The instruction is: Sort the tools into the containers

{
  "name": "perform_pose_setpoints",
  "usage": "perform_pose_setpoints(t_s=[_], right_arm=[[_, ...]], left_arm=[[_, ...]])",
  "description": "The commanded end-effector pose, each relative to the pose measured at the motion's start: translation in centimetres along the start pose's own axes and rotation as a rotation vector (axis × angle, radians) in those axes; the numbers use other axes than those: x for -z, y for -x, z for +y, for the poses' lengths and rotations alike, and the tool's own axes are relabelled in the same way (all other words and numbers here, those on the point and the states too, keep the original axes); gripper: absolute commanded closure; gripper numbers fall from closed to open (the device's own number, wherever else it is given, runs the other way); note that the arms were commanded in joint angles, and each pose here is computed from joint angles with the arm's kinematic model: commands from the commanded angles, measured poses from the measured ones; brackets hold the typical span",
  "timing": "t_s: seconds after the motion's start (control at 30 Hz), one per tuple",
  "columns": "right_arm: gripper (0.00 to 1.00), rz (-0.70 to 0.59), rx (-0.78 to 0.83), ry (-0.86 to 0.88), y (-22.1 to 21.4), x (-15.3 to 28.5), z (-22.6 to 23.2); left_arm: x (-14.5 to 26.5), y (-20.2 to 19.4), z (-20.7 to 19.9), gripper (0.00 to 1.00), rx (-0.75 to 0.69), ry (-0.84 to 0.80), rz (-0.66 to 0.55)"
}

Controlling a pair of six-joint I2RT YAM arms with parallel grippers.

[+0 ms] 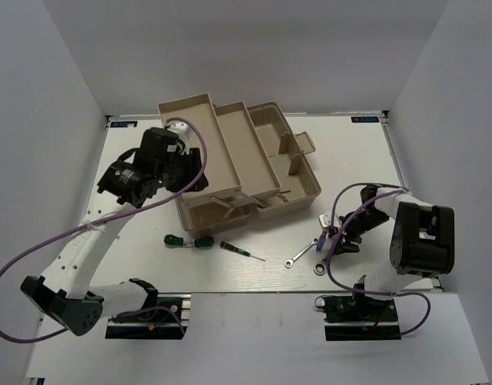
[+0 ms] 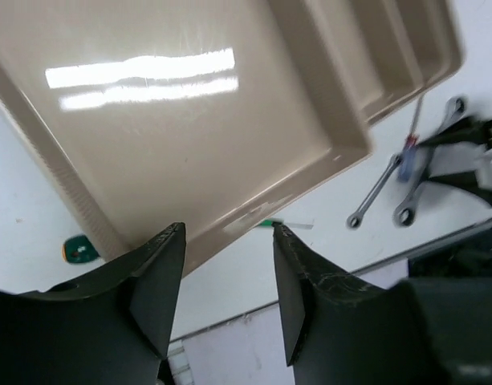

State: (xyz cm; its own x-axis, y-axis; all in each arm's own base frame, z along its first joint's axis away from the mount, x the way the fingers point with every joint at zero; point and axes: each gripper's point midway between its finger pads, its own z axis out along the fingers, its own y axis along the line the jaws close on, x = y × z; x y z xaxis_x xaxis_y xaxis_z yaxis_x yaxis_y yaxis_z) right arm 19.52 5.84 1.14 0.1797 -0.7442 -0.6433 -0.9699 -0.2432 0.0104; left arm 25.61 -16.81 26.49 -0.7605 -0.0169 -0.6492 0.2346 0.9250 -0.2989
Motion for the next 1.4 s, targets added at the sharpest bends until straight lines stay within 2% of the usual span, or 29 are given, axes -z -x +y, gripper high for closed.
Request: perform_pose_setpoints(t_s=[0.0, 0.03, 0.17, 0.27, 0.3, 0.33, 0.4, 0.47, 0.5, 0.6, 0.7, 0.9, 1.03, 1.13, 1.37], right_arm=[[0.34, 0.147, 0.734, 0.085, -3.3, -1.4, -2.3], [0.34, 0.16, 0.736, 0.079, -3.6, -1.5, -2.3], [0.39, 0.193, 0.736, 0.047, -4.1, -1.9, -2.2], [0.45, 0.207, 0.711, 0.034, -4.2, -1.6, -2.2], [0.47, 0.206, 0.702, 0.032, -4.1, -1.6, -2.1], [0.53, 0.21, 0.687, 0.03, -4.2, -1.5, -2.0], [0.61, 0.217, 0.669, 0.033, -4.4, -1.4, -1.8], [0.69, 0.217, 0.654, 0.034, -4.5, -1.4, -1.6], [0.71, 0.222, 0.652, 0.037, -4.6, -1.4, -1.5], [0.75, 0.227, 0.659, 0.041, -4.7, -1.4, -1.6], [0.76, 0.222, 0.659, 0.042, -4.6, -1.4, -1.6], [0.8, 0.234, 0.641, 0.029, -4.7, -1.0, -1.9], [0.84, 0.24, 0.626, 0.011, -4.7, -0.8, -2.2], [0.87, 0.237, 0.621, -0.002, -4.5, -0.6, -2.4], [0.92, 0.228, 0.587, -0.038, -4.3, 0.2, -3.4]], left_arm=[[4.3, 4.3, -0.7, 0.42, 0.038, -0.002, -0.188], [5.2, 5.4, -1.2, 0.42, 0.025, -0.017, -0.226], [5.4, 5.8, -2.3, 0.42, 0.01, -0.065, -0.205], [5.6, 3.6, -2.3, 0.62, 0.062, -0.081, -0.148], [6.0, 2.7, -2.6, 0.72, 0.082, -0.111, -0.133], [6.5, 1.2, -2.5, 0.88, 0.112, -0.133, -0.127], [6.9, -1.0, -3.0, 0.95, 0.119, -0.193, -0.077], [6.3, -4.0, -3.5, 0.95, 0.118, -0.258, 0.003], [7.1, -5.0, -4.5, 0.95, 0.1, -0.341, 0.026], [5.5, -9.1, -4.8, 0.93, 0.115, -0.411, 0.164], [3.8, -11.6, -4.2, 0.91, 0.111, -0.4, 0.261], [1.0, -15.4, -2.2, 0.91, 0.12, -0.311, 0.375], [-1.4, -17.3, -0.7, 0.91, 0.145, -0.231, 0.409], [-2.9, -17.5, 0.0, 0.93, 0.166, -0.181, 0.395], [-5.5, -17.9, 2.9, 0.96, 0.222, 0.048, 0.345]])
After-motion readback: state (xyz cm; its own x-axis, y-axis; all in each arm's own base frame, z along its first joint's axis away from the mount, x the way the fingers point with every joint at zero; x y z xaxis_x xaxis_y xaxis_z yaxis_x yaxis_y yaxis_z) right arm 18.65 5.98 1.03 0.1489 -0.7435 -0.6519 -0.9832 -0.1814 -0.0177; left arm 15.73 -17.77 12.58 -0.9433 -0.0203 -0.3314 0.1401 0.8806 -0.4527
